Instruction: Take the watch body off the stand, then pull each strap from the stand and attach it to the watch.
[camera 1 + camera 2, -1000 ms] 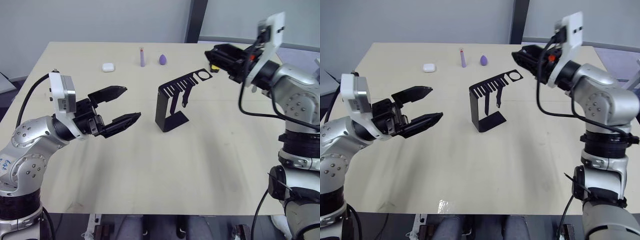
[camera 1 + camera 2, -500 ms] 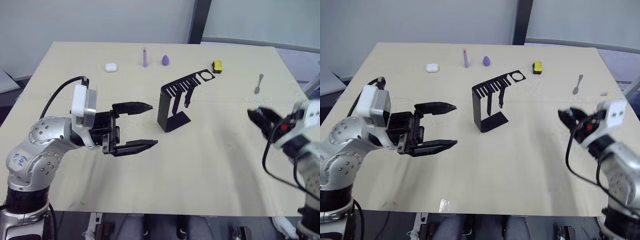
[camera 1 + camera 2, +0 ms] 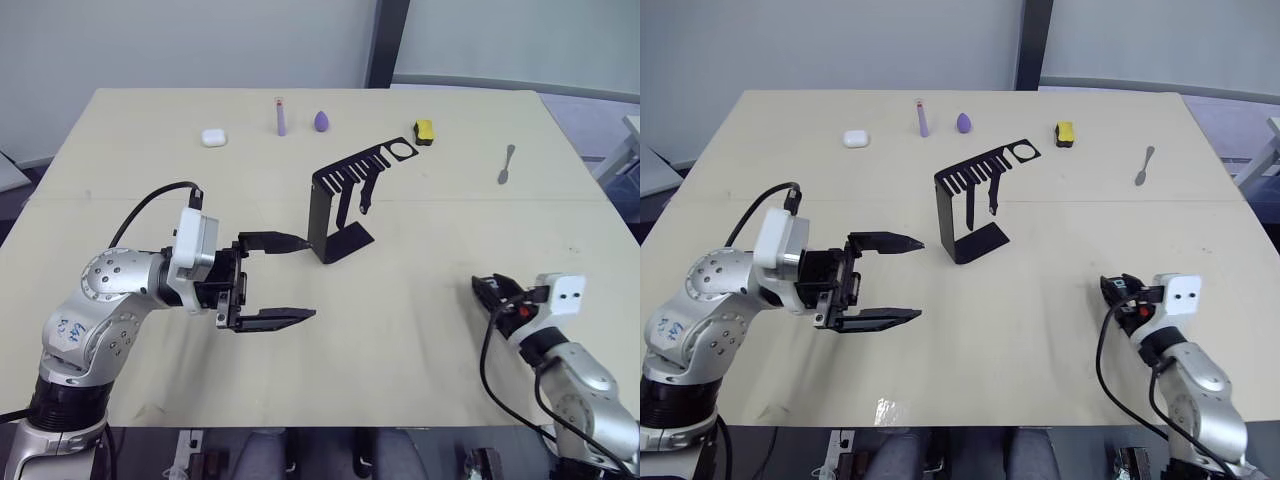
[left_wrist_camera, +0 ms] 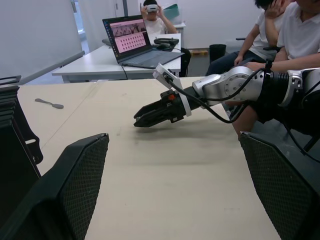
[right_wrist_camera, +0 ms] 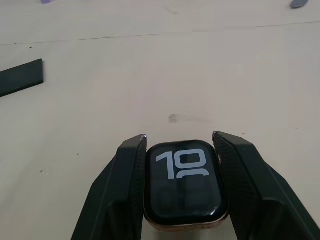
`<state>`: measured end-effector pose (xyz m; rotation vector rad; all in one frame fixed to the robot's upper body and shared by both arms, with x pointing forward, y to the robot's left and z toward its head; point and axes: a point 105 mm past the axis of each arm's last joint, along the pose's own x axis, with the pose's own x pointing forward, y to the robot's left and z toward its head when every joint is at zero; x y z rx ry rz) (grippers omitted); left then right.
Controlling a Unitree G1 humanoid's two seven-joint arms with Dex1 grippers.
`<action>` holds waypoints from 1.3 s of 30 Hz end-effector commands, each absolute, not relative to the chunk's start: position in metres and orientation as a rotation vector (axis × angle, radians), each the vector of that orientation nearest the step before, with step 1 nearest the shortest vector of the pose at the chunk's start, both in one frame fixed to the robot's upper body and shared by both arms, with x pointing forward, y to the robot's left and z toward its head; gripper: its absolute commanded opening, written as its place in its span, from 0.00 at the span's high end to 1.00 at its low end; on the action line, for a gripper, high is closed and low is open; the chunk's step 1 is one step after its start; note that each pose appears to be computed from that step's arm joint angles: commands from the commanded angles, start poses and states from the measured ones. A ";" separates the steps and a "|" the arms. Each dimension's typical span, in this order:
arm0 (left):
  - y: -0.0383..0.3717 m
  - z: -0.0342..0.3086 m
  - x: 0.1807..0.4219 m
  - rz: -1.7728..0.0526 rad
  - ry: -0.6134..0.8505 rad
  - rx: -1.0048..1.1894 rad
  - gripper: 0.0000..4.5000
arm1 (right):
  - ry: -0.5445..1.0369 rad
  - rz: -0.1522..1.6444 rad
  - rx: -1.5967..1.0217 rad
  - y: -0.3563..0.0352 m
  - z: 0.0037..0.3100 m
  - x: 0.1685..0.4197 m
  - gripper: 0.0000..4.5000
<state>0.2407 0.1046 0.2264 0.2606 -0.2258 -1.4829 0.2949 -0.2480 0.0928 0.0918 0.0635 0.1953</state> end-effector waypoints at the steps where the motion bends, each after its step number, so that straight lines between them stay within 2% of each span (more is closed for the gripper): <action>1: 0.104 0.232 0.238 -1.464 -0.269 0.298 0.00 | 0.032 0.171 0.052 -0.252 0.097 0.300 0.64; 5: 0.103 0.231 0.239 -1.462 -0.270 0.300 0.00 | 0.042 0.170 0.042 -0.254 0.095 0.306 0.64; 7: 0.103 0.231 0.239 -1.463 -0.270 0.300 0.00 | 0.043 0.183 0.047 -0.254 0.094 0.308 0.41; 9: 0.104 0.231 0.240 -1.462 -0.268 0.299 0.00 | 0.035 0.201 0.040 -0.254 0.096 0.309 0.23; 11: 0.106 0.232 0.242 -1.454 -0.267 0.286 0.00 | 0.009 0.226 0.014 -0.255 0.105 0.309 0.00; 14: 0.110 0.231 0.244 -1.440 -0.255 0.289 0.00 | -0.035 0.273 -0.024 -0.258 0.122 0.304 0.00; 18: 0.126 0.224 0.248 -1.380 -0.215 0.296 0.00 | -0.104 0.360 -0.021 -0.262 0.163 0.286 0.00; 22: 0.150 0.218 0.257 -1.240 -0.198 0.297 0.00 | -0.066 0.475 -0.066 -0.262 0.188 0.260 0.00; 27: 0.198 0.194 0.266 -0.970 -0.153 0.361 0.00 | 0.057 0.475 -0.314 -0.304 0.171 0.234 0.00; 30: 0.250 0.180 0.268 -0.720 -0.130 0.363 0.00 | 0.186 0.444 -0.467 -0.350 0.147 0.218 0.00; 33: 0.286 0.159 0.260 -0.566 -0.085 0.392 0.00 | 0.155 0.296 -0.482 -0.392 0.150 0.213 0.00; 35: 0.294 0.153 0.255 -0.523 -0.076 0.402 0.00 | 0.149 0.254 -0.500 -0.406 0.150 0.211 0.00; 39: 0.285 0.156 0.257 -0.501 -0.093 0.316 0.00 | 0.149 0.307 -0.551 -0.404 0.148 0.215 0.00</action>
